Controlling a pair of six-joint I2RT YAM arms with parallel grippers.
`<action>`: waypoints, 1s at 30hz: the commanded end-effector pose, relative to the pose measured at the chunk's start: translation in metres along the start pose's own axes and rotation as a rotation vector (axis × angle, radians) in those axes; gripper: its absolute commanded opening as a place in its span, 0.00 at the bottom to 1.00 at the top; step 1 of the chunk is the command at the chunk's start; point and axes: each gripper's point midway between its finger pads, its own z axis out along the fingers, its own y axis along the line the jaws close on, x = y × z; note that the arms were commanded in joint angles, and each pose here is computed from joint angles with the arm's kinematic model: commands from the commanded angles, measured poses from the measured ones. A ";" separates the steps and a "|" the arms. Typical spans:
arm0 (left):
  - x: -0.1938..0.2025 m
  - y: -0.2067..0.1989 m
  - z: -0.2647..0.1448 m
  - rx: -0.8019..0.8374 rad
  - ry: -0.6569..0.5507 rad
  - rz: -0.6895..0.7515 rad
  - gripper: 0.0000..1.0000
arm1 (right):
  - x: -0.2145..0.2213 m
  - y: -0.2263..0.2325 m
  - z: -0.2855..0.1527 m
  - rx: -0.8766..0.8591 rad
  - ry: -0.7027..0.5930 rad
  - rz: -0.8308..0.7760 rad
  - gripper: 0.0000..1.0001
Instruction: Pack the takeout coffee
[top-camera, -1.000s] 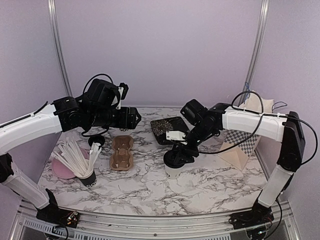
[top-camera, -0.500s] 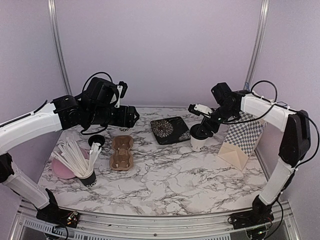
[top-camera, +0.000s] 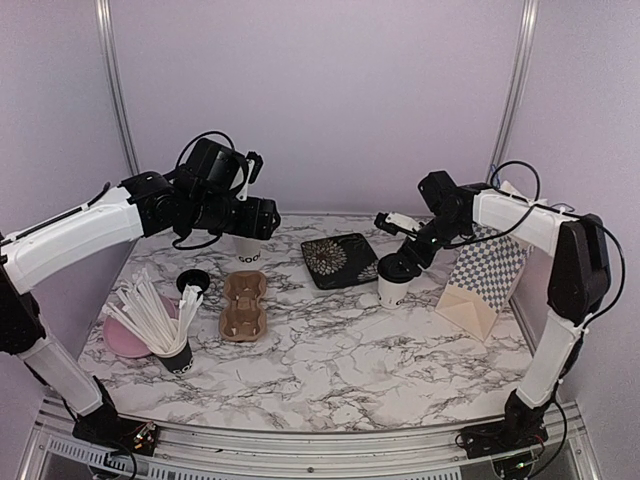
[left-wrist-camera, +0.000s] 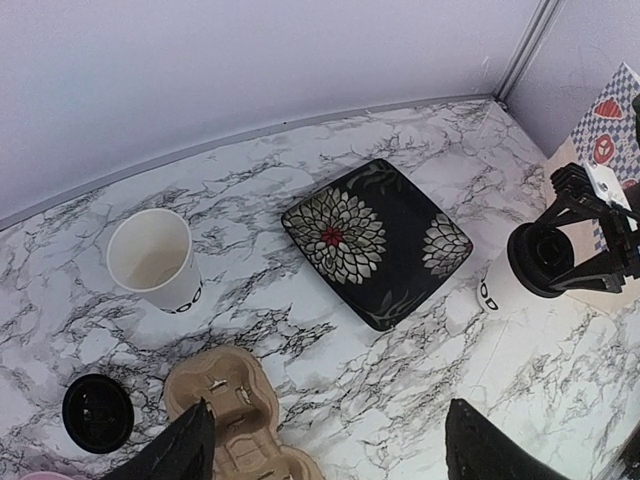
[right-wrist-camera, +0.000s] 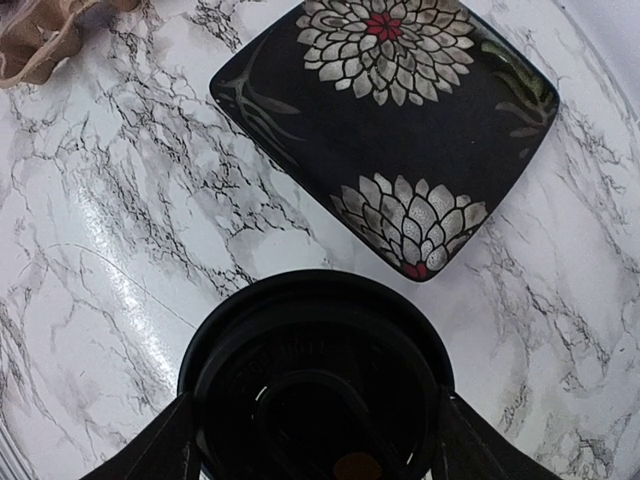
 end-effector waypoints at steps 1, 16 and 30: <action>-0.005 0.009 0.009 -0.016 0.031 0.033 0.80 | -0.015 -0.003 -0.002 -0.008 -0.061 0.017 0.72; -0.006 0.054 0.086 -0.164 0.170 0.135 0.75 | -0.018 -0.005 0.008 -0.021 -0.079 0.033 0.79; 0.006 0.090 0.144 -0.251 0.274 0.151 0.59 | -0.047 0.026 -0.045 -0.042 -0.210 -0.002 0.97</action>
